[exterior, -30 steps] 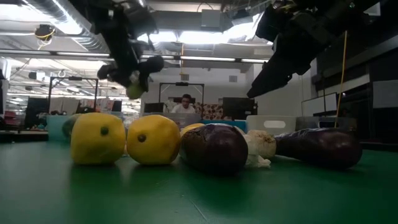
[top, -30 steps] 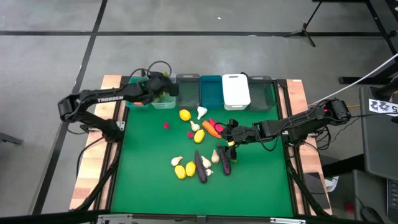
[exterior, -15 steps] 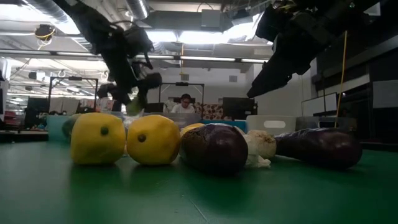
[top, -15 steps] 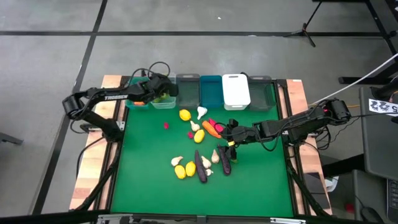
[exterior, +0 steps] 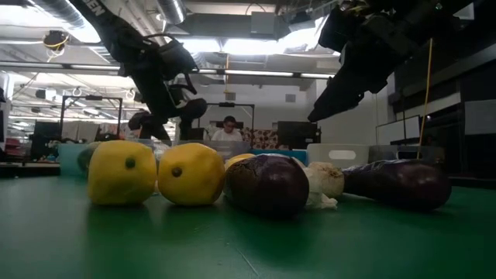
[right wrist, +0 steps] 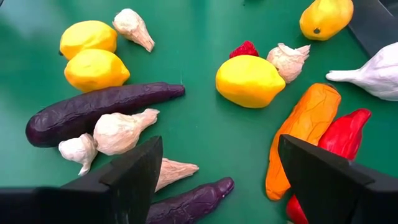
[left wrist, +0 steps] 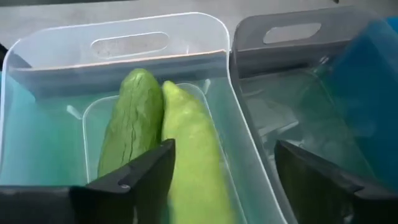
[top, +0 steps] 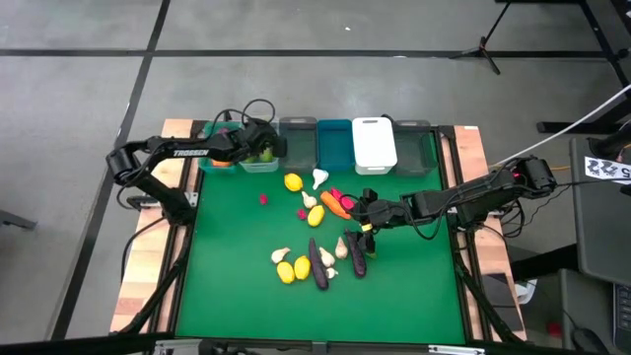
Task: Sort produce into baskets
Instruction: Put the red chili pepper into the left black bin
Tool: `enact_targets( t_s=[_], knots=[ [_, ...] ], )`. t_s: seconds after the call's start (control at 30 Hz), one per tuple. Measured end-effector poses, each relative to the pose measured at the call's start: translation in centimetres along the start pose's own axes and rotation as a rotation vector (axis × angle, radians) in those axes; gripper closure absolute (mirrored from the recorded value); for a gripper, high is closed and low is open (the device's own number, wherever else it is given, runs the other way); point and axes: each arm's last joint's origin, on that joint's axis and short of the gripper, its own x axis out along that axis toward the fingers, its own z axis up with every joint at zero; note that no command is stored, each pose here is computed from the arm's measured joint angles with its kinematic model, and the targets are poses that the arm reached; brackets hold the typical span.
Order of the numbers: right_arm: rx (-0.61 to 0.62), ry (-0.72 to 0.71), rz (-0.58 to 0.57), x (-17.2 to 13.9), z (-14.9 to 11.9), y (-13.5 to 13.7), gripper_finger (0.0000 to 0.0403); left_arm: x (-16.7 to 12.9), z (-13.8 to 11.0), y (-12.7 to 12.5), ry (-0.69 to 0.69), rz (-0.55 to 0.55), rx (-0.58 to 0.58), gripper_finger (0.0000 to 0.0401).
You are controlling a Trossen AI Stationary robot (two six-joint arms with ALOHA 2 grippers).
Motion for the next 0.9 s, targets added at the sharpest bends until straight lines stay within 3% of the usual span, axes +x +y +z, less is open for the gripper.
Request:
enact_targets(
  t_s=[0.07,0.2,0.33,0.47,0.57,0.7,0.9],
  knots=[
    [0.000,0.000,0.001,0.0,0.0,0.0,0.0084,-0.1,0.2,-0.2,-0.011,-0.023,0.036,0.0115],
    [0.000,0.002,0.002,0.0,0.0,0.0,0.0084,-1.9,1.2,-1.2,-0.019,-0.175,0.197,0.0106],
    [-0.001,0.005,0.002,0.0,0.0,0.0,0.0084,-5.5,1.6,-2.4,-0.051,-0.320,0.319,0.0110],
    [-0.001,0.006,-0.001,0.0,-0.1,0.0,0.0084,-10.0,0.9,-3.4,-0.118,-0.427,0.332,0.0112],
    [-0.001,0.004,-0.001,0.0,0.0,0.0,0.0084,-12.5,-1.4,-3.7,-0.202,-0.381,0.323,0.0112],
    [0.000,0.002,-0.002,0.0,0.0,0.0,0.0084,-14.2,-6.4,-3.5,-0.304,-0.278,0.281,0.0112],
    [0.000,0.000,-0.002,0.0,0.0,0.0,0.0084,-13.9,-12.9,-2.1,-0.410,-0.208,0.092,0.0112]
  ],
)
